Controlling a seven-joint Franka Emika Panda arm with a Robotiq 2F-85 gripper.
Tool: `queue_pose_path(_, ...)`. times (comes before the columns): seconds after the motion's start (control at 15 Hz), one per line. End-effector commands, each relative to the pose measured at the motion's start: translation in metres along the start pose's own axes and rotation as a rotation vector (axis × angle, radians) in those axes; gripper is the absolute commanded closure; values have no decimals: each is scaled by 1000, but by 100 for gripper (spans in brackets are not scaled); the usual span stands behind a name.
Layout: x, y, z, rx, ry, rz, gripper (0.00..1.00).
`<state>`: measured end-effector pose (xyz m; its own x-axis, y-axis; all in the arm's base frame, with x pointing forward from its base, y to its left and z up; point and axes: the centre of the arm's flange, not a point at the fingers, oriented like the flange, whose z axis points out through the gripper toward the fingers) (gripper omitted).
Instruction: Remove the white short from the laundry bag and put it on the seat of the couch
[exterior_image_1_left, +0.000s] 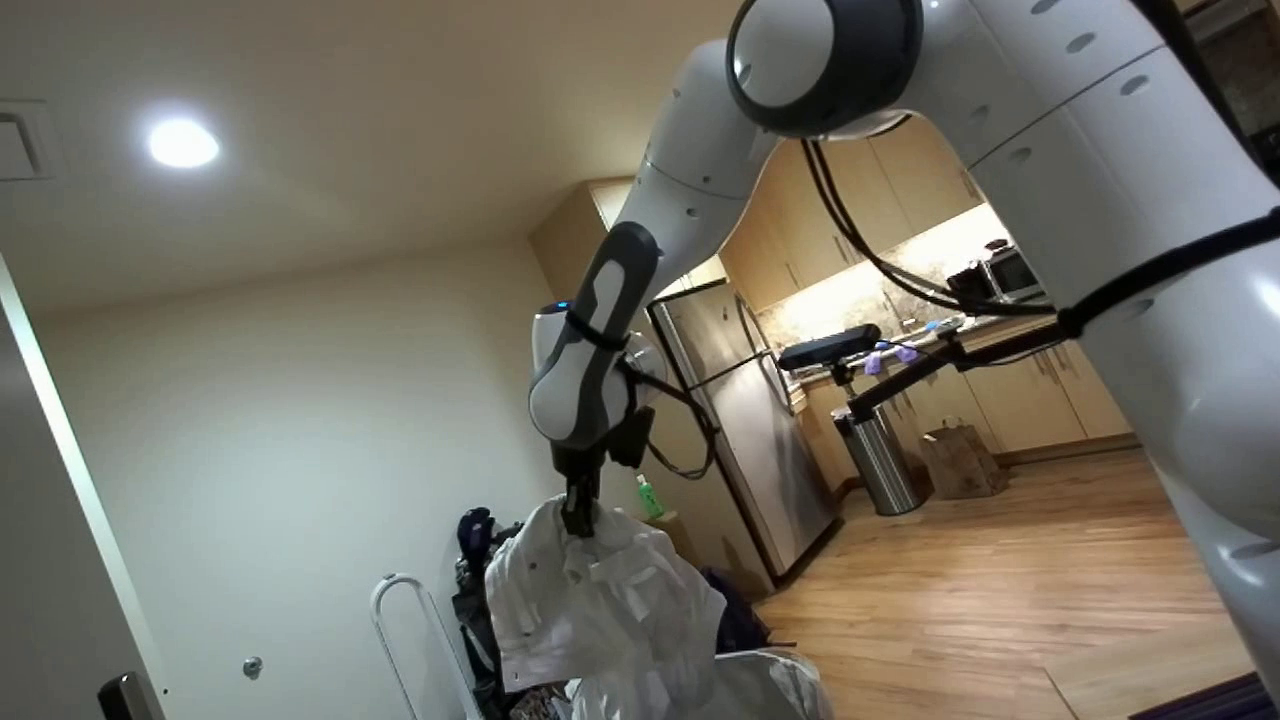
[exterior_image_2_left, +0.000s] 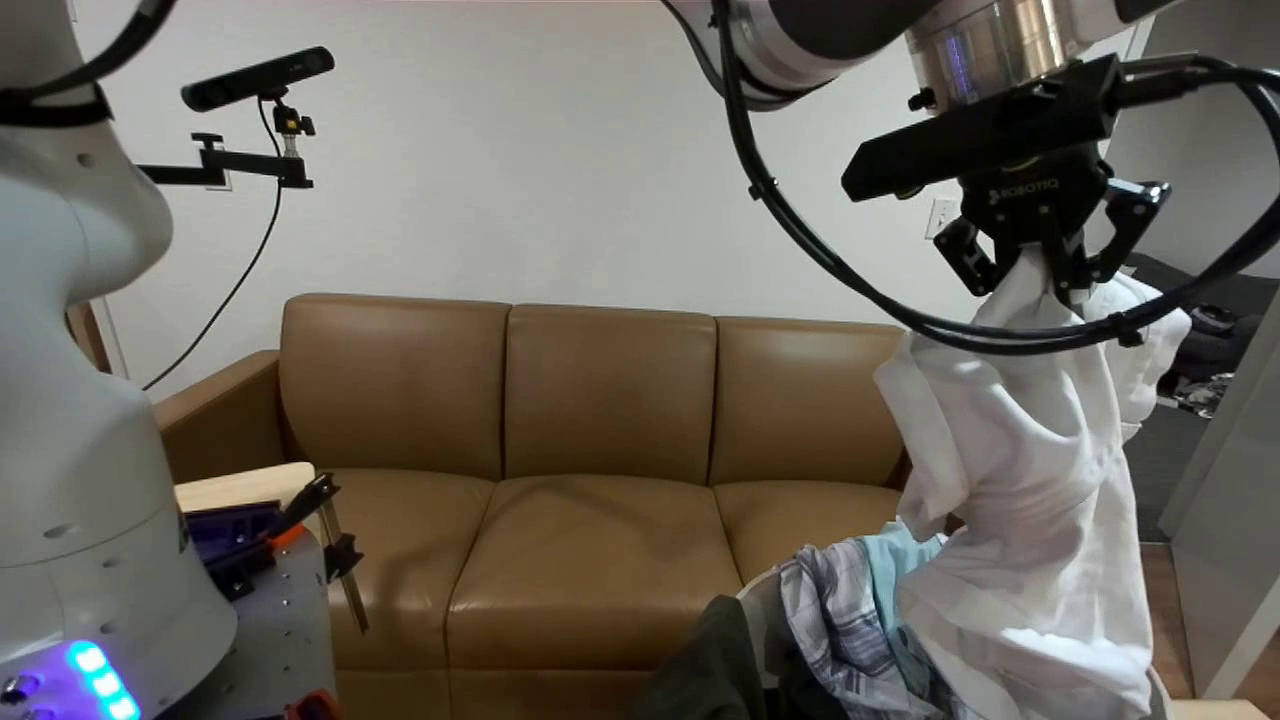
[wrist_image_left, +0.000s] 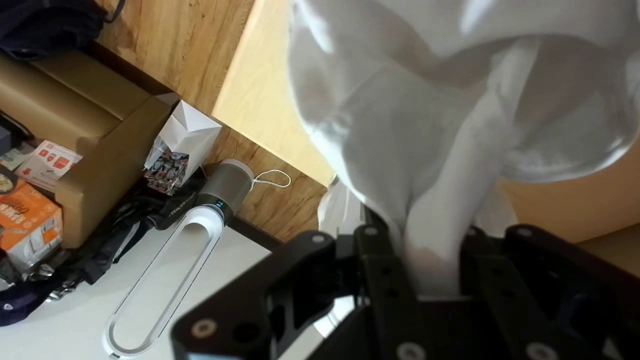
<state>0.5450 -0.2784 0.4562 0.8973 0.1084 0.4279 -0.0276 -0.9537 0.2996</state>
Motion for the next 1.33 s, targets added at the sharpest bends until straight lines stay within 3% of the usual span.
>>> queue_pose_path(0.0,12,1,22,61,15,-4,94)
queue_pose_path(0.27,79,-46,-17,27,117,-159,94)
queue_pose_path(0.47,131,-106,-62,25,200,-306,94)
queue_pose_path(0.6,154,-153,-72,55,250,-404,94)
queue_pose_path(0.67,161,-172,-72,78,272,-447,95)
queue_pose_path(0.73,141,-157,-70,71,243,-356,89)
queue_pose_path(0.87,150,-188,-74,97,261,-404,89)
queue_pose_path(1.0,150,-190,-70,99,257,-414,89)
queue_pose_path(1.07,149,-187,-68,96,253,-415,94)
queue_pose_path(1.27,170,-235,-38,164,216,-523,94)
